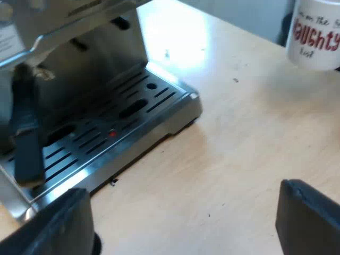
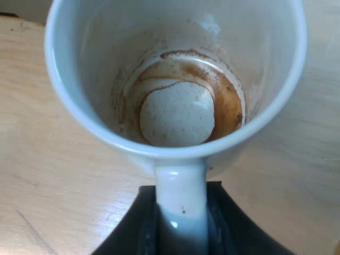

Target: Place mug into machine

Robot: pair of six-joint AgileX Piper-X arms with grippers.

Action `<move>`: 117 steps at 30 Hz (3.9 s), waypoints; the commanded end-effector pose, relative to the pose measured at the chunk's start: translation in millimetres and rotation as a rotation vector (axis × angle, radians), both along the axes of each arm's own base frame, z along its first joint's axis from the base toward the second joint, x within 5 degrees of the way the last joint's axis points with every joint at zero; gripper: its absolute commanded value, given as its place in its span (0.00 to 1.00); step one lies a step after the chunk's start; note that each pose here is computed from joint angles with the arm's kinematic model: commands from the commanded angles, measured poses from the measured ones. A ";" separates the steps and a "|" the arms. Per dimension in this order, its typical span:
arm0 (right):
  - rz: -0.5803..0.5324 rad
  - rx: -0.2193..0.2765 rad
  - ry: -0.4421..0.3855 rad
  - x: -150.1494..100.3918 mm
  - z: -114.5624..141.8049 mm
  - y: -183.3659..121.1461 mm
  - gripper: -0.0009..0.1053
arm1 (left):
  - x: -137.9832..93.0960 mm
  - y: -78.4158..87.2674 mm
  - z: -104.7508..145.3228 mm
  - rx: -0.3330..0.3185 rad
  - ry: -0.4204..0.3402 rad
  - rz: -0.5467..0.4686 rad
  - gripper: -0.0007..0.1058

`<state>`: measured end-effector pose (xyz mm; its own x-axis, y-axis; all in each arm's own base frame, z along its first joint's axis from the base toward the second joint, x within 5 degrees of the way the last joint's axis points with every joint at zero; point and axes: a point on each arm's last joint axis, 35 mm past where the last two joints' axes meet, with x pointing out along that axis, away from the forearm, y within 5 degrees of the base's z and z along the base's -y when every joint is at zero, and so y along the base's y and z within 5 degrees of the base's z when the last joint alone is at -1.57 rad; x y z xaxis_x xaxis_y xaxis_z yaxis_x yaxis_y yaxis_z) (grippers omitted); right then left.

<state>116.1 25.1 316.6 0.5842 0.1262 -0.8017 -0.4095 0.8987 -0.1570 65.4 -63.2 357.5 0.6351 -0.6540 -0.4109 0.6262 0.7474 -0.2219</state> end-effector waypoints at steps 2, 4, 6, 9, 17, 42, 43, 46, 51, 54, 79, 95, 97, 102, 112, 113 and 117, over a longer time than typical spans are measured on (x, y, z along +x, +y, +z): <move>0.043 0.021 -0.090 2.6 11.8 1.8 0.01 | 2.6 -2.3 -6.9 -0.013 0.037 0.024 0.68; 0.045 0.027 -0.098 5.2 12.1 2.5 0.01 | 4.9 -4.4 -11.7 -0.009 0.041 0.024 0.68; 0.047 0.029 -0.100 11.7 11.1 4.1 0.01 | 8.2 -6.8 -14.0 -0.023 0.025 0.031 0.68; 0.065 0.051 -0.100 17.4 11.2 6.3 0.01 | 12.9 -7.5 -13.4 -0.034 0.014 0.056 0.68; 0.096 0.040 -0.099 49.8 20.3 13.8 0.01 | 38.7 -6.0 -16.6 -0.038 0.035 0.046 0.68; 0.301 0.089 -0.079 88.3 -15.4 127.2 0.01 | 48.1 -3.3 -20.8 -0.001 0.036 0.044 0.68; 0.307 0.095 -0.077 89.8 -18.3 132.1 0.01 | 48.1 -3.3 -20.8 -0.001 0.036 0.044 0.68; 0.316 0.100 -0.068 94.0 -19.1 143.3 0.01 | 48.1 -3.3 -20.8 -0.001 0.036 0.044 0.68; 0.292 0.097 -0.056 111.2 -17.7 160.5 0.01 | 48.1 -3.3 -20.8 -0.001 0.036 0.044 0.68; 0.283 0.105 -0.056 119.3 -19.6 167.3 0.01 | 48.1 -3.3 -20.8 -0.001 0.036 0.044 0.68; 0.349 0.101 -0.130 112.0 -19.8 191.6 0.01 | 53.3 -5.8 -24.2 0.012 0.057 0.044 0.68; 0.330 0.137 -0.092 110.3 -21.1 191.8 0.01 | 56.0 -5.6 -20.6 0.010 0.013 0.081 0.68; 0.330 0.137 -0.092 110.3 -21.1 191.8 0.01 | 56.0 -5.5 -20.6 0.011 0.013 0.084 0.68; 0.329 0.145 -0.086 107.5 -21.3 194.4 0.01 | 56.1 -5.5 -20.4 0.010 0.011 0.084 0.68; 0.287 0.134 -0.101 93.0 -23.8 209.8 0.01 | 56.1 -5.5 -20.4 0.010 0.011 0.084 0.68; 0.270 0.130 -0.101 93.8 -25.4 210.1 0.01 | 56.1 -5.6 -20.4 0.009 0.012 0.082 0.68; 0.255 0.117 -0.076 98.8 -37.6 215.6 0.01 | 56.0 -5.6 -20.4 0.009 0.012 0.081 0.68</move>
<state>209.9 236.5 269.8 0.5451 0.3347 -0.7687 -0.6262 0.7722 -0.1079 120.1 -68.3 334.1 0.6678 -0.5979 -0.4434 0.5560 0.7967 -0.2370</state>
